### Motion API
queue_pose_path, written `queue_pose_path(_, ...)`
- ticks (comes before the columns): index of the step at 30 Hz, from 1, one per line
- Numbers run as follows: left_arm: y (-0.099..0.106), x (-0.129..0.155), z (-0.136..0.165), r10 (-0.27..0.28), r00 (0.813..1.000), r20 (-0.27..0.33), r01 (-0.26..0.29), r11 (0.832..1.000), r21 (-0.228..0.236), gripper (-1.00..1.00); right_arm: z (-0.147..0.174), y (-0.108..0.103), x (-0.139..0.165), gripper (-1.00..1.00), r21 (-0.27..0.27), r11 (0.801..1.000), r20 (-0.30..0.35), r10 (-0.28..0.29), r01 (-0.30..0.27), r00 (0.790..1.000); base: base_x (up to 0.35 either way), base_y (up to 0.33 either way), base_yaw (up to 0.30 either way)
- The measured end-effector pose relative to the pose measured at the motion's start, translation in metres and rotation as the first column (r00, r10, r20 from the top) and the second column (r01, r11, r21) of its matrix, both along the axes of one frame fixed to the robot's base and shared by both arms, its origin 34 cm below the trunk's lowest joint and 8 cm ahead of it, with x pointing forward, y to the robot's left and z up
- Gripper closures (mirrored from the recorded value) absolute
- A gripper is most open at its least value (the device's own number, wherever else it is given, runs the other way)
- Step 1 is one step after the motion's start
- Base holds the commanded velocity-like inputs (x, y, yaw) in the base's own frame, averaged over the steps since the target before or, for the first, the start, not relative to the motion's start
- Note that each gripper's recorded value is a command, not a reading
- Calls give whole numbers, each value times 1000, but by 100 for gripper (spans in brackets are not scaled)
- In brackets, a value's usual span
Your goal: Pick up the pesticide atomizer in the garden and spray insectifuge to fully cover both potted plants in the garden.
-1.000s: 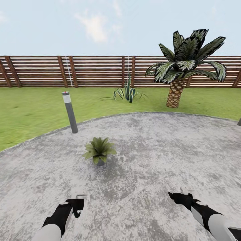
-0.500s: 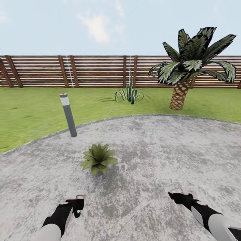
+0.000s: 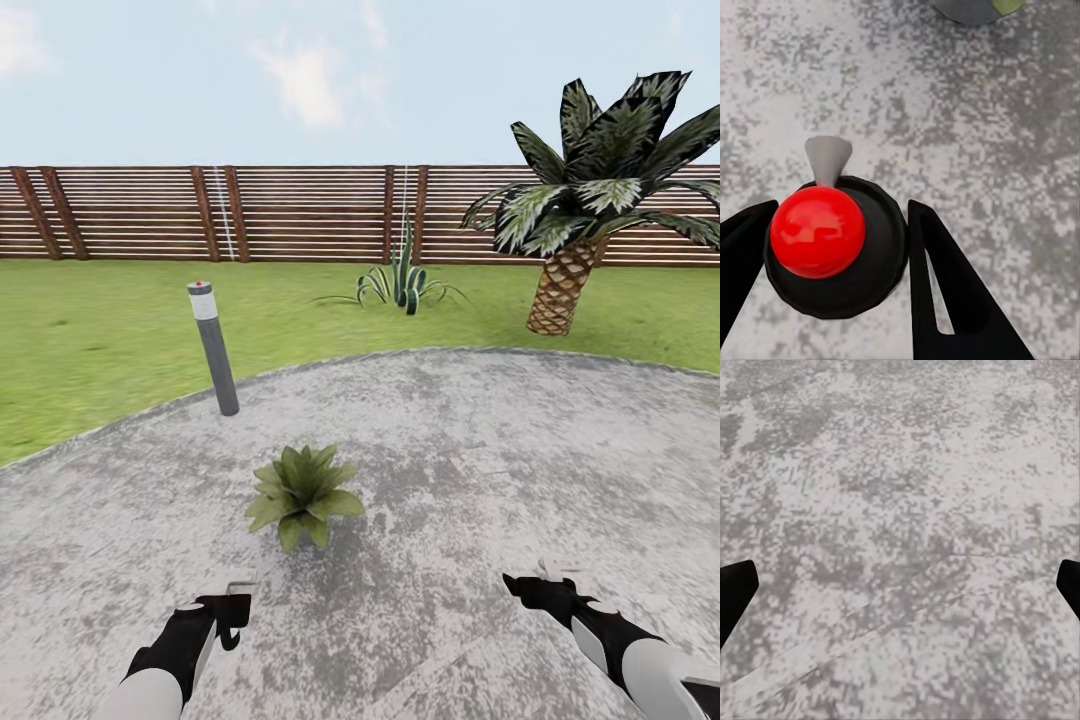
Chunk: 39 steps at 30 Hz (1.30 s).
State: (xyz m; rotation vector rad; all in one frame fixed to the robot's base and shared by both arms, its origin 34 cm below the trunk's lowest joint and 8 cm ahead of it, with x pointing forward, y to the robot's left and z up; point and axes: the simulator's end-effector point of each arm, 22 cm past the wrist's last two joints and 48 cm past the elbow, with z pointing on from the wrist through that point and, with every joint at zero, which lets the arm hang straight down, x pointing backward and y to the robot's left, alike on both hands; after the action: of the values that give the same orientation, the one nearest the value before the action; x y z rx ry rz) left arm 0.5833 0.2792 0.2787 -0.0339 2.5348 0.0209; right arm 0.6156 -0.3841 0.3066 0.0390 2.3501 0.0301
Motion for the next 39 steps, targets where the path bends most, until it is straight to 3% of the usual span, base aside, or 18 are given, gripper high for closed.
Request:
queue_pose_path(10, -1, 0, 0, -1, 1000, 0, 1, 1000, -1, 100, 0, 0, 0, -100, 0, 1000, 0, 0, 0, 1000, 2, 0, 0)
queue_pose_path(39, 0, 17, 65, 0, 1000, 3, 0, 1000, -1, 100, 65, 0, 17, -100, -1, 1000, 3, 0, 0, 1000, 0, 0, 0)
